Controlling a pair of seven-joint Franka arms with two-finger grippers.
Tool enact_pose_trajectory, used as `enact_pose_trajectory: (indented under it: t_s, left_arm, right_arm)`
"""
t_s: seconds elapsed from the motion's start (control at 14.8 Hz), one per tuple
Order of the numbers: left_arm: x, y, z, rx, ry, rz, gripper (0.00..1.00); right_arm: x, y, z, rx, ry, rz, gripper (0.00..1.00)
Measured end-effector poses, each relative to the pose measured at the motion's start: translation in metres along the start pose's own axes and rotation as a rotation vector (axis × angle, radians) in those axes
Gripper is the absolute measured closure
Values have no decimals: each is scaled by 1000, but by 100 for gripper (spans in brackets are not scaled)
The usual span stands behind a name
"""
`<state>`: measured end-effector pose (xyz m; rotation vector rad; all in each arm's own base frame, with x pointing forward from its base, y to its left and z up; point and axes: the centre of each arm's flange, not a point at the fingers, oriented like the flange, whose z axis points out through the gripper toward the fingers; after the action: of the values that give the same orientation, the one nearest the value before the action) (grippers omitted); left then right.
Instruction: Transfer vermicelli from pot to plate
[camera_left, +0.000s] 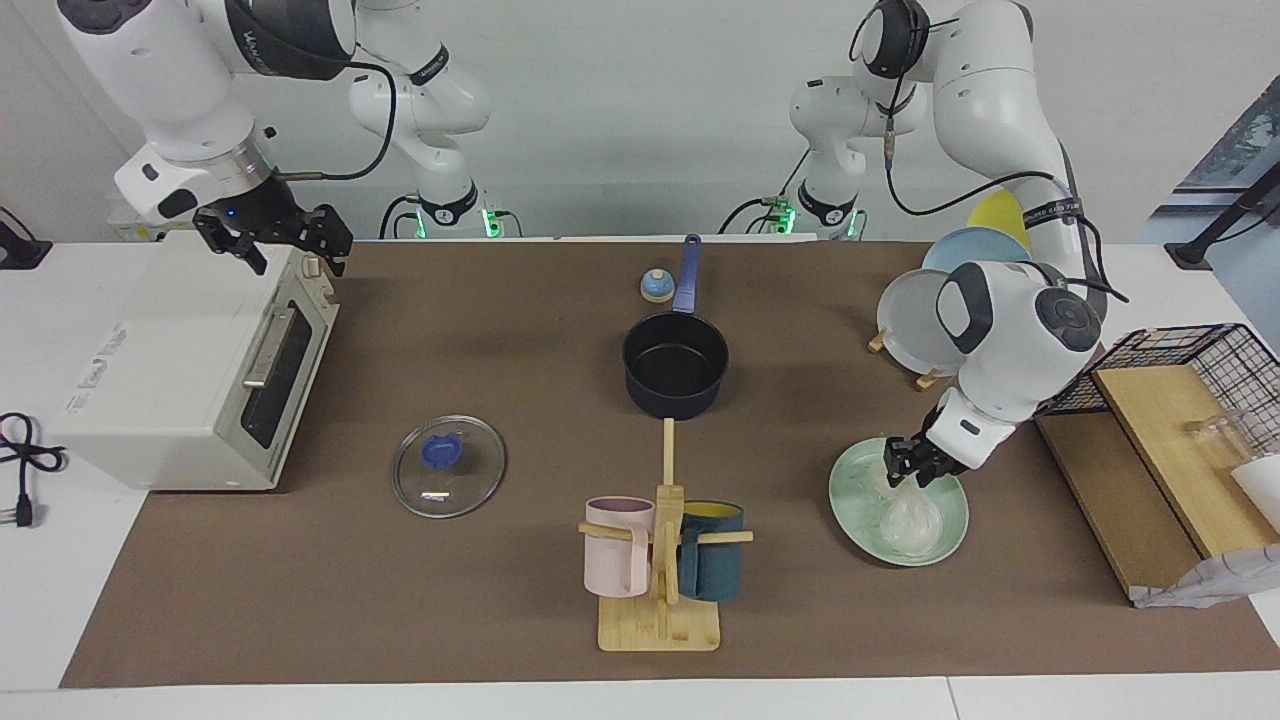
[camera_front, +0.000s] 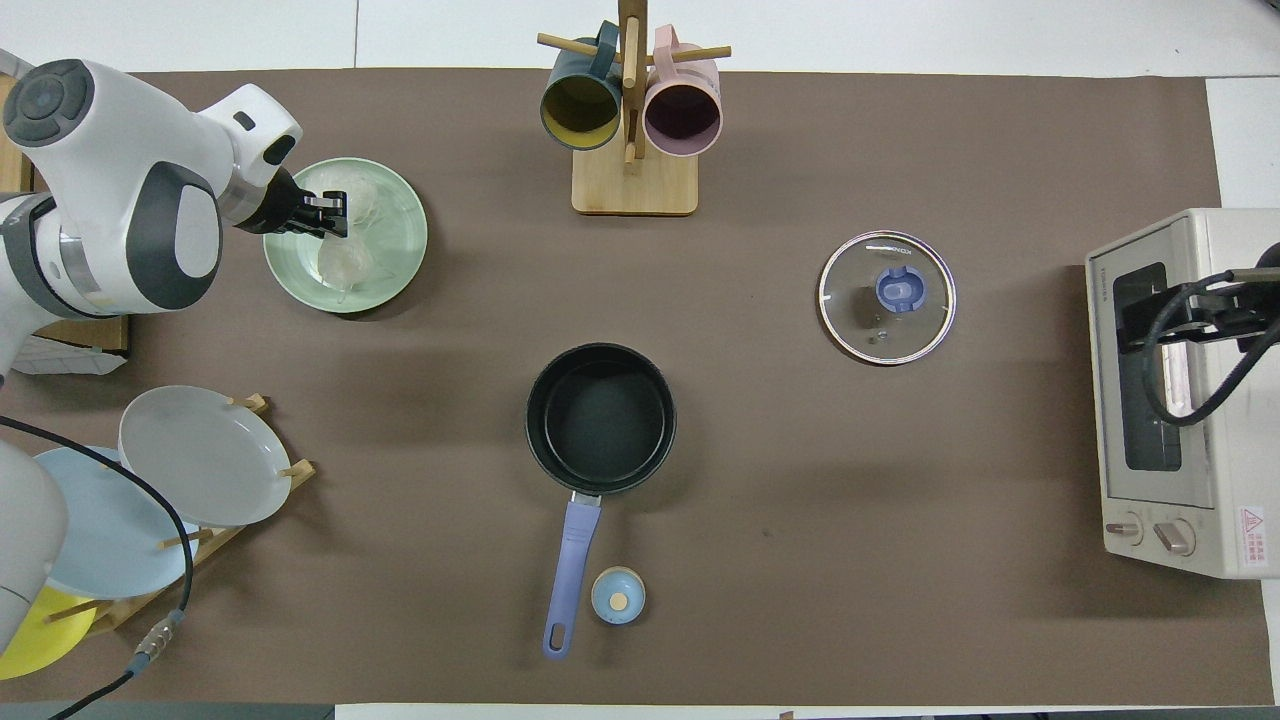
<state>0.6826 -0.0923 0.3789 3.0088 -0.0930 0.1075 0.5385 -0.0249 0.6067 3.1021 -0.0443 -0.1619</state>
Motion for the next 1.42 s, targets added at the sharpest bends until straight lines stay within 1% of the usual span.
enact_pose_trajectory:
  t_s: [0.07, 0.13, 0.2, 0.27, 0.4, 0.61, 0.74, 0.81, 0.94, 1.15, 1.28, 1.42]
  left_arm:
    - [0, 2, -13, -1, 5, 2, 30]
    - [-2, 3, -30, -1, 5, 3, 20]
    - [-6, 5, -51, 0, -2, -8, 9]
    - [-13, 4, -75, 3, -11, -28, 1]
    - [-33, 5, -133, 15, -27, -46, 0]
    - [-83, 13, -222, 48, -56, -47, 0]
    - [-114, 17, -256, 60, -80, -47, 0]
    - [-125, 17, -262, 63, -90, -49, 0]
    - [-139, 16, -253, 67, -120, -52, 0]
    - [-141, 15, -236, 69, -142, -53, 0]
    - [-141, 15, -240, 91, -139, -46, 0]
    - [-142, 17, -253, 111, -139, -40, 0]
  right_arm:
    - [0, 0, -1, 0, 2, 0, 0]
    - [0, 0, -2, 0, 4, 0, 0]
    - [0, 0, -2, 0, 5, 0, 0]
    - [0, 0, -3, 0, 6, 0, 0]
    - [0, 0, -3, 0, 7, 0, 0]
    - [0, 0, -3, 0, 7, 1, 0]
    - [0, 1, -3, 0, 8, 1, 0]
    - [0, 1, -3, 0, 8, 1, 0]
    - [0, 1, -3, 1, 8, 2, 0]
    - [0, 1, -4, 1, 8, 2, 0]
    - [0, 1, -4, 1, 8, 2, 0]
    - [0, 1, -4, 1, 8, 2, 0]
